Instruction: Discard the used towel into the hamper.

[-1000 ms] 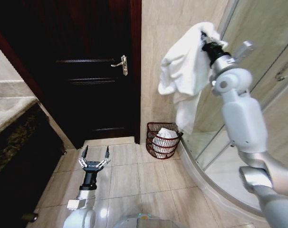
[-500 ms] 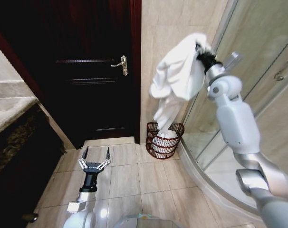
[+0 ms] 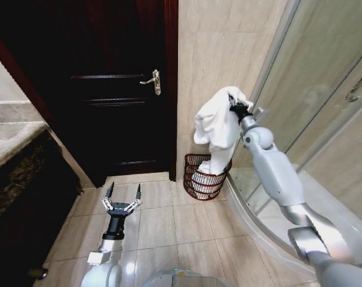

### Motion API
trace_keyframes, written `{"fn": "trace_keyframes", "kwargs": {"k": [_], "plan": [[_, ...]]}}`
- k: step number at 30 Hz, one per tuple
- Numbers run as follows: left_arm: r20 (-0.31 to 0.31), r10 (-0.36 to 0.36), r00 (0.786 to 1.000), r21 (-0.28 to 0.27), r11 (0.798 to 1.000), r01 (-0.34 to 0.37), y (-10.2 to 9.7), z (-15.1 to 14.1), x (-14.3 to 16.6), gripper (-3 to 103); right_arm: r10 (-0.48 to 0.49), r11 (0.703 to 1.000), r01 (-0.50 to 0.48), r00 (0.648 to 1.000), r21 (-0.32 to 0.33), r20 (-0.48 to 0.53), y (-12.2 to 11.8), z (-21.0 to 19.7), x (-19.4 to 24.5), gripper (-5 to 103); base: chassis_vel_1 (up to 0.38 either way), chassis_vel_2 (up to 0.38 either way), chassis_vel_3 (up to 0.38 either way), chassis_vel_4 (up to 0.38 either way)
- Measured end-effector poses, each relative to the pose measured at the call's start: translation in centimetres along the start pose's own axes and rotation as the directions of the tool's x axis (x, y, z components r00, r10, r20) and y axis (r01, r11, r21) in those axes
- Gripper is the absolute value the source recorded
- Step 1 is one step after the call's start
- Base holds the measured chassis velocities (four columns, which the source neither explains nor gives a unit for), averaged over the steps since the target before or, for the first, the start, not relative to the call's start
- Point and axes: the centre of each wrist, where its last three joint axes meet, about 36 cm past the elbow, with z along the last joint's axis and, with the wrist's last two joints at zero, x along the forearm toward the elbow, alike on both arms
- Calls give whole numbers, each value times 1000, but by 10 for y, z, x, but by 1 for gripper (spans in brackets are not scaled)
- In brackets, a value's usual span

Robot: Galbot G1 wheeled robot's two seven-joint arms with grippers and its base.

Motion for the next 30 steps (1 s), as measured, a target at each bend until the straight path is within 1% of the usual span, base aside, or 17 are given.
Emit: {"fn": "trace_keyframes", "kwargs": {"k": [1,3,5,6,9,11,17,19,20,21,24,25,27,28,30], "plan": [[1,1,1000,-1,1000,-1,0,0,0,100,9,1000,-9,1000,-2,-4,-2,10,1,12,0,0,0,0],[3,1,1000,-1,1000,-1,0,-1,-1,100,15,1000,-15,1000,-1,-12,-2,18,4,12,0,0,0,0],[9,1,1000,-3,1000,-1,0,-2,-2,100,27,1000,-27,999,0,-42,-3,36,15,12,0,0,0,0],[9,1,1000,-3,1000,-1,0,-2,-2,100,27,1000,-27,999,0,-42,-3,36,15,12,0,0,0,0],[11,-1,1000,-3,1000,1,1,-2,-1,100,41,999,-41,996,1,-82,-2,62,33,12,0,0,0,0],[8,-4,1000,-3,1000,4,2,0,0,100,48,999,-49,994,-8,-98,1,77,41,12,0,0,0,0],[4,-19,1000,15,1000,19,2,4,4,100,57,997,-62,990,-36,-126,11,97,48,12,0,0,0,0],[0,-23,1000,19,1000,23,2,9,4,100,72,995,-82,987,-62,-141,19,106,48,12,0,0,0,0],[-1,-24,1000,20,1000,24,2,10,4,100,80,992,-94,985,-87,-153,22,111,47,12,0,0,0,0],[-1,-24,1000,20,1000,24,2,10,4,100,80,992,-94,985,-87,-153,22,111,47,12,0,0,0,0],[1,-23,1000,23,999,23,2,11,3,100,108,980,-136,976,-145,-191,27,131,48,12,0,0,0,0],[1,-23,1000,23,999,23,2,11,3,100,108,980,-136,976,-145,-191,27,131,48,12,0,0,0,0],[2,-27,1000,26,999,27,3,11,3,100,118,977,-155,965,-144,-235,25,147,55,12,0,0,0,0],[2,-27,1000,26,999,27,3,11,3,100,118,977,-155,965,-144,-235,25,147,55,12,0,0,0,0],[3,-31,1000,29,999,31,4,11,2,100,131,978,-171,950,-118,-285,20,164,60,12,0,0,0,0]]}}
